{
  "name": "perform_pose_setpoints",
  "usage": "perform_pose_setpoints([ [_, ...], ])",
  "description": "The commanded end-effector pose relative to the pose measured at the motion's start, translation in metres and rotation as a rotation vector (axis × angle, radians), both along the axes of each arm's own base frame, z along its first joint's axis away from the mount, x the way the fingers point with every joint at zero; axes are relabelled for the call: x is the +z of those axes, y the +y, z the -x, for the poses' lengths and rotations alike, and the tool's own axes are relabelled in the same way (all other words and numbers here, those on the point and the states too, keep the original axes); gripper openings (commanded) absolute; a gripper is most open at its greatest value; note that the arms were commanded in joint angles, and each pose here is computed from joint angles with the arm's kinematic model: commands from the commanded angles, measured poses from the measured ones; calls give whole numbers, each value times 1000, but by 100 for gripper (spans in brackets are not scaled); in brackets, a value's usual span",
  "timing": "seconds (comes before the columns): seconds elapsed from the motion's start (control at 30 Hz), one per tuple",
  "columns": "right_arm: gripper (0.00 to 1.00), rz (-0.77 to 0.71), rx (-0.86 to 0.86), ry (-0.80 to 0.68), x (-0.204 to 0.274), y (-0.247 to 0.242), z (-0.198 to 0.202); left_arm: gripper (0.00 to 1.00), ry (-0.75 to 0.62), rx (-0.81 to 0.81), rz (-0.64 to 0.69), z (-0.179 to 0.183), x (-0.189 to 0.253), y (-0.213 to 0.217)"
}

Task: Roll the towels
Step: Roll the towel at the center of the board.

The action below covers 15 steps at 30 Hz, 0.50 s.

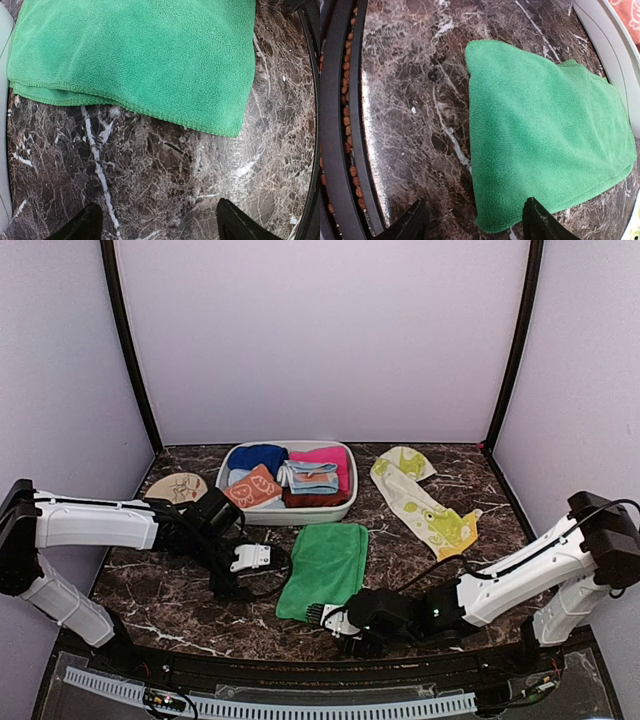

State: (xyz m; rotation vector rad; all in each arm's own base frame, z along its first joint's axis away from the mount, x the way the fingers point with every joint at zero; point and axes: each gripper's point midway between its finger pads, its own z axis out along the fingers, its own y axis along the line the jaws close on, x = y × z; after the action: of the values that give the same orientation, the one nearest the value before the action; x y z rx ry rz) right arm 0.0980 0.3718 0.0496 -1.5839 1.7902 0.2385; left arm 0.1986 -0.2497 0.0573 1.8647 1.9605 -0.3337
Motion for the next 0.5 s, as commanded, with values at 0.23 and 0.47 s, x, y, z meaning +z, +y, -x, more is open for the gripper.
perform_pose_setpoints([
  [0.23, 24, 16, -31, -15, -14, 9, -20, 80, 5, -11, 20, 7, 5, 4],
  [0.47, 0, -103, -122, 266, -5, 8, -26, 77, 48, -67, 79, 14, 23, -11],
])
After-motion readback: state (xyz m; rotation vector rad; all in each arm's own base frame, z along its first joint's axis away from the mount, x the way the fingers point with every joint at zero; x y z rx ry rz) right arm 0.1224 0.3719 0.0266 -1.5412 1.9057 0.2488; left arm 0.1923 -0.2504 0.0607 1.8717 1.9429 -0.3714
